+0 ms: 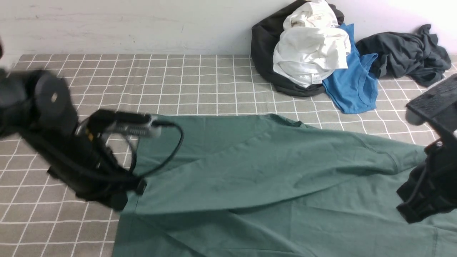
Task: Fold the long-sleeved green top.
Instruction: Use the left arm to drag and drop the cuff onto the cuff closest to the left arm, then use both arms simultaneously to clamp the lower edge of the clothing fabric, then use both arms to drag the lower edge of the fabric forward and fold it over the upper edge
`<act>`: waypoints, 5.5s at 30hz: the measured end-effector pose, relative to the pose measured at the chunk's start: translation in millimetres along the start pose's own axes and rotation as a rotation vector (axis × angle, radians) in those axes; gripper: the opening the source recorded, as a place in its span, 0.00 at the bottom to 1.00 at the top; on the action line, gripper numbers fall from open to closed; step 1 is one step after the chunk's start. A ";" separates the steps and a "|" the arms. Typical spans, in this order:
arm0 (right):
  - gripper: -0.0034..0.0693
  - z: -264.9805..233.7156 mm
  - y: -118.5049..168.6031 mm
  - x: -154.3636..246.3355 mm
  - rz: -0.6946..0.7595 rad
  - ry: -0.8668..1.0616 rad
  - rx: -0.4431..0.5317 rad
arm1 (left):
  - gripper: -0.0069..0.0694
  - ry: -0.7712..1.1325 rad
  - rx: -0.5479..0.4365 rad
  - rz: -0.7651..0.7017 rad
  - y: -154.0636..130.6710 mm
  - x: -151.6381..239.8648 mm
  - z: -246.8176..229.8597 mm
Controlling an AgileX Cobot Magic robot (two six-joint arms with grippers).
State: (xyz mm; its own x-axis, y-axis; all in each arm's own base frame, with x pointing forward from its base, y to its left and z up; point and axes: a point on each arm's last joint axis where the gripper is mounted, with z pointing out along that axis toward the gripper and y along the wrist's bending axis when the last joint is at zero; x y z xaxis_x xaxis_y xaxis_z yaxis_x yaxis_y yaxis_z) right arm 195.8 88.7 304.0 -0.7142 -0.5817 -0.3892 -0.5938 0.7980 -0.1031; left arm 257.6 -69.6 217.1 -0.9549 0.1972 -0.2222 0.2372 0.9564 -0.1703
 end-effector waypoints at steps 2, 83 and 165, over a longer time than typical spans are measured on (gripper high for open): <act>0.03 -0.4 8.2 -0.7 -0.049 0.010 -0.013 | 0.12 -0.010 -0.005 -0.002 0.7 9.9 1.5; 0.07 76.9 62.3 30.2 -0.525 0.087 -0.182 | 0.55 0.168 -0.032 1.093 -91.3 138.1 52.4; 0.07 80.3 -78.8 -21.0 -0.277 0.188 -0.036 | 0.11 -0.012 -0.231 0.787 -38.1 -28.0 -56.9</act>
State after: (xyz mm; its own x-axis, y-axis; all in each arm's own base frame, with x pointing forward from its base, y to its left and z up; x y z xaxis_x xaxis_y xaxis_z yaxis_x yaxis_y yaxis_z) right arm 287.4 50.7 246.8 -0.5778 -0.7972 -0.1749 -0.7852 0.6014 -0.1474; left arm 265.1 -99.3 284.5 -0.5219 0.8281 -0.2047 0.7929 0.5594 0.2418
